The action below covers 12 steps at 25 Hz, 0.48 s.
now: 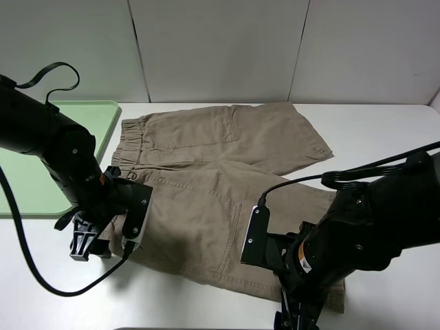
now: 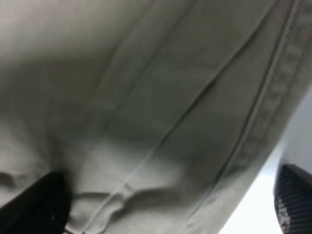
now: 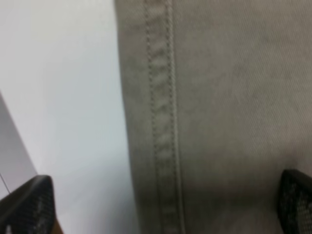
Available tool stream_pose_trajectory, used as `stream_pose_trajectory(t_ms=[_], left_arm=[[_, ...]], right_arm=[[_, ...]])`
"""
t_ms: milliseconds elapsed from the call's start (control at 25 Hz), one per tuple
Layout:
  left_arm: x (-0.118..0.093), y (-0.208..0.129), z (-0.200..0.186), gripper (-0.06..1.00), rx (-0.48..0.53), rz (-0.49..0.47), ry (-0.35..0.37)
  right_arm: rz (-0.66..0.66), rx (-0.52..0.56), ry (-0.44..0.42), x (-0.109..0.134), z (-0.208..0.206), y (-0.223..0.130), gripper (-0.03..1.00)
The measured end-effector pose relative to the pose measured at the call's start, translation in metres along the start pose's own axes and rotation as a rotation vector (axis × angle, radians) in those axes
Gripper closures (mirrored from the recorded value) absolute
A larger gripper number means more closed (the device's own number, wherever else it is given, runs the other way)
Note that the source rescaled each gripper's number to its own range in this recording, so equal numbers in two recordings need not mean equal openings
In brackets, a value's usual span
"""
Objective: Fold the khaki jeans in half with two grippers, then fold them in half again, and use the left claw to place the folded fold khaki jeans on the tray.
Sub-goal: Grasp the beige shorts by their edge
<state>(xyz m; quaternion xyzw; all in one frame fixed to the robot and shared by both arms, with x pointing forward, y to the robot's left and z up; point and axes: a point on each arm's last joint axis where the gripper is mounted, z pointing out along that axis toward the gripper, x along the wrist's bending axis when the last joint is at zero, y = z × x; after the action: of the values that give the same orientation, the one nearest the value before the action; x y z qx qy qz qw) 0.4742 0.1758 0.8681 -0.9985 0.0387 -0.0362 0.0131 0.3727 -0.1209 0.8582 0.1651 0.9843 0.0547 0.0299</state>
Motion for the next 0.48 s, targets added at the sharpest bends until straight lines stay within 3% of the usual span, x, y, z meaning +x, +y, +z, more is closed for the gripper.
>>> stream_pose_trajectory(t_ms=[120,200,360,480], left_arm=[[0.0007,0.0005,0.0000,0.23,-0.005,0.000,0.008],[0.0007,0.0005,0.0000,0.37,-0.005,-0.001,0.008],[0.0007,0.0005,0.0002,0.76,-0.005,-0.002,0.007],[0.0007,0.0006,0.0002,0.91,-0.006,-0.003,0.007]], right_arm=[[0.012,-0.004,0.001,0.0001,-0.0001,0.0005,0.08],[0.019,-0.012,-0.001,-0.0005,0.0001,0.0021,0.24],[0.022,-0.033,-0.008,-0.0012,0.0005,0.0045,0.58],[0.014,-0.042,-0.013,-0.0019,0.0002,0.0058,0.86]])
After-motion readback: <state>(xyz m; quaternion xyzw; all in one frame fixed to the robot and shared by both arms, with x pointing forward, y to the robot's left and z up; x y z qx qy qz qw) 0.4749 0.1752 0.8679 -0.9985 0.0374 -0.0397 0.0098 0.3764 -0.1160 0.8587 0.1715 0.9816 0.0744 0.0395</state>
